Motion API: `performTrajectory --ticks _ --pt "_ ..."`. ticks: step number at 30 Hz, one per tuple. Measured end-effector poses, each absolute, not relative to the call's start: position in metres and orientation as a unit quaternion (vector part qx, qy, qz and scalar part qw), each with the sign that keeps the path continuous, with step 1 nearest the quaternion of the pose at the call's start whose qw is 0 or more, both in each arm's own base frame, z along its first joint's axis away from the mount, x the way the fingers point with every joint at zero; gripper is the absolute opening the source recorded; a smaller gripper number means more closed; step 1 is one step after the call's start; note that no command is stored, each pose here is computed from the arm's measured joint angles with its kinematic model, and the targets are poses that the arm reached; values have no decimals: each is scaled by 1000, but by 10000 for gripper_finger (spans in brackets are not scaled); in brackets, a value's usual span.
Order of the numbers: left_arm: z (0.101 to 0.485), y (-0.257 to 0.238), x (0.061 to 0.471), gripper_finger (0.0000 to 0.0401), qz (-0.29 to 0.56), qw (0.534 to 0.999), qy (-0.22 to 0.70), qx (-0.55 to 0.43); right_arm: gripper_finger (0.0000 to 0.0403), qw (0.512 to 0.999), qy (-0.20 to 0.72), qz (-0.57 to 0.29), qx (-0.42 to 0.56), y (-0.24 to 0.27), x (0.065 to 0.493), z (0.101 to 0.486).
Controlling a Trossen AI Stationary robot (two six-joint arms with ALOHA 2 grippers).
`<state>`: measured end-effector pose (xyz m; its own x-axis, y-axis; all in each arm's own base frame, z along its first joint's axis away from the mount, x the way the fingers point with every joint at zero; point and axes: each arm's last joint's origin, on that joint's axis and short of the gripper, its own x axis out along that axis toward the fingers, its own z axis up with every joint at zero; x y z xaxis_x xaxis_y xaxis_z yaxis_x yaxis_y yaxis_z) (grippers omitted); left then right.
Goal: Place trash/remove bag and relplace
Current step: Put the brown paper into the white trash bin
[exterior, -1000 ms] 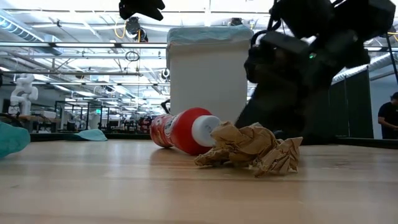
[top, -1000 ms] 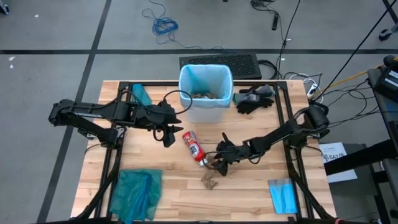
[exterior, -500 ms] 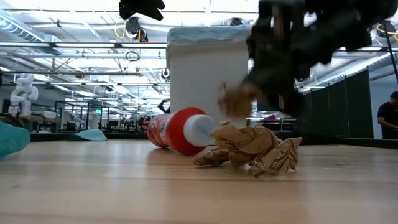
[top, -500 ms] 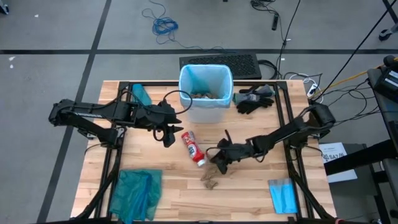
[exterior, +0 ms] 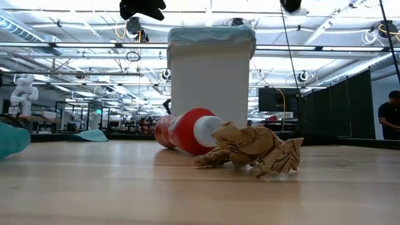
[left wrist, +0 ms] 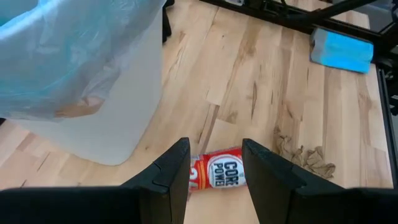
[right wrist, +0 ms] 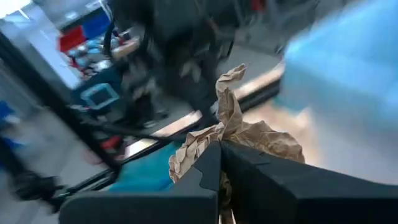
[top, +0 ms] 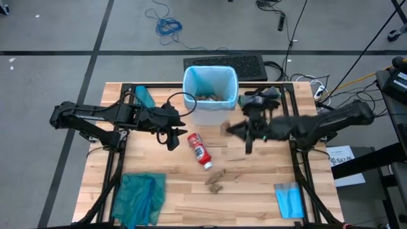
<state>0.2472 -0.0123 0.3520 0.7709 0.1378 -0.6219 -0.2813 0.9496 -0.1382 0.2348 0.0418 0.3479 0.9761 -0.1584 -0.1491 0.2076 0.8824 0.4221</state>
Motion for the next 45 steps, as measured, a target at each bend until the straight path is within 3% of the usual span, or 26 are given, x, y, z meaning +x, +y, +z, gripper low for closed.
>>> performTrajectory --ticks 6,10,20,27,31,34,38,45 --pt "356 -12 250 141 114 941 296 -114 0 979 63 -173 87 1 237 427" --pt "358 -12 252 141 114 946 280 -114 0 974 93 -200 42 -30 251 449" --pt "359 -12 252 141 114 947 276 -117 8 952 219 -206 52 -98 312 394" --pt "359 -12 252 141 115 947 277 -118 107 957 225 -168 71 -113 319 385" --pt "358 -12 252 141 115 946 278 -117 174 966 203 -144 75 -107 306 400" --pt "358 -12 252 141 115 946 280 -117 201 975 186 -94 79 -88 290 417" --pt "358 -12 252 141 115 946 282 -113 203 968 243 -38 55 -43 278 417" --pt "358 -12 252 141 114 946 282 -112 188 930 367 2 5 34 288 379"
